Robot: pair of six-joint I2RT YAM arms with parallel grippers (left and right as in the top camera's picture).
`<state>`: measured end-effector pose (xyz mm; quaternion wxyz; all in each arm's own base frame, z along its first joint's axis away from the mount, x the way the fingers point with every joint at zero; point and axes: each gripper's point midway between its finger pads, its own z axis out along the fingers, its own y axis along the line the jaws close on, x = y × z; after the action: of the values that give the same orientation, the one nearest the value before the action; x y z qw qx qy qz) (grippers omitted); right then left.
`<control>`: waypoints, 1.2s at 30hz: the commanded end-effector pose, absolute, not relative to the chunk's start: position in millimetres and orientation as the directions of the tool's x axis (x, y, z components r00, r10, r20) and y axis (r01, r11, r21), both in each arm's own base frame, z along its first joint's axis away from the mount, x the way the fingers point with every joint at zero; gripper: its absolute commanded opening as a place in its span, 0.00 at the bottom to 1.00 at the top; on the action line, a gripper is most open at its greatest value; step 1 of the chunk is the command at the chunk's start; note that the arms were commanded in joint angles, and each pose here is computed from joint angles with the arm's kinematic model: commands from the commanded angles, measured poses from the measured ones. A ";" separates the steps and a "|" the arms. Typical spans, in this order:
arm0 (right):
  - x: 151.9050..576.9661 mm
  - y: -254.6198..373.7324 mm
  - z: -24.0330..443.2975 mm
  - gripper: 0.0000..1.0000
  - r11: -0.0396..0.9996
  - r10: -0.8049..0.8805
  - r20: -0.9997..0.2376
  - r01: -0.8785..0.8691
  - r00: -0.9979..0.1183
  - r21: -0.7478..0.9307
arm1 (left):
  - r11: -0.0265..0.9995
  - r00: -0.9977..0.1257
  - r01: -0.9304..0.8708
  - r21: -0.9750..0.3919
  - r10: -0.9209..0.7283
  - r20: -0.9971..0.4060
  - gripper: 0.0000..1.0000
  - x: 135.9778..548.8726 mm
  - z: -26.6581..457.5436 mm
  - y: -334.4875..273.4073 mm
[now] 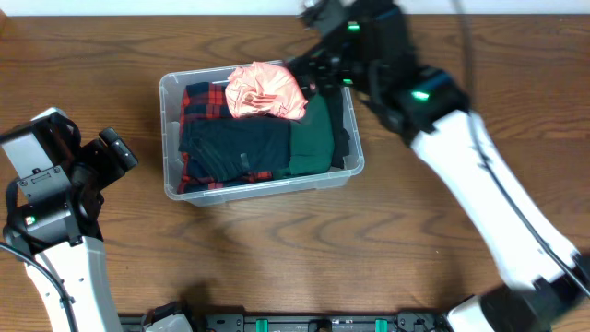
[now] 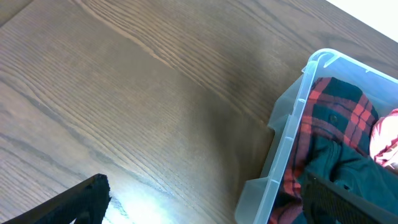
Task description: Pack container
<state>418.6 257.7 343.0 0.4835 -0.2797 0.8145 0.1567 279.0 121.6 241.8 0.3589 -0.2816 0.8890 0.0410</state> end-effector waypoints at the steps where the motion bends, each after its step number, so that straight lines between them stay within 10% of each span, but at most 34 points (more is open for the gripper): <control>1: 409.7 229.2 361.0 0.99 0.833 -0.315 -0.875 -0.549 -0.368 -0.069 | 0.830 -0.571 -0.545 -0.121 -0.473 -0.671 0.98 277.9 247.3 126.0; 27: 365.2 10.7 400.7 0.99 0.969 -0.061 -0.869 -0.238 -0.491 0.066 | 0.830 -0.571 -0.545 -0.121 -0.473 -0.671 0.98 277.9 247.1 126.2; 36: 324.0 -1.5 439.0 0.99 0.964 -0.234 -0.900 -0.205 -0.367 -0.167 | 0.830 -0.571 -0.545 -0.121 -0.473 -0.671 0.98 277.9 247.3 126.0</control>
<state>341.7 -3.8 421.2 0.5231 -0.0925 0.8468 0.0263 279.0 121.6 241.8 0.3589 -0.2816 0.8890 0.0410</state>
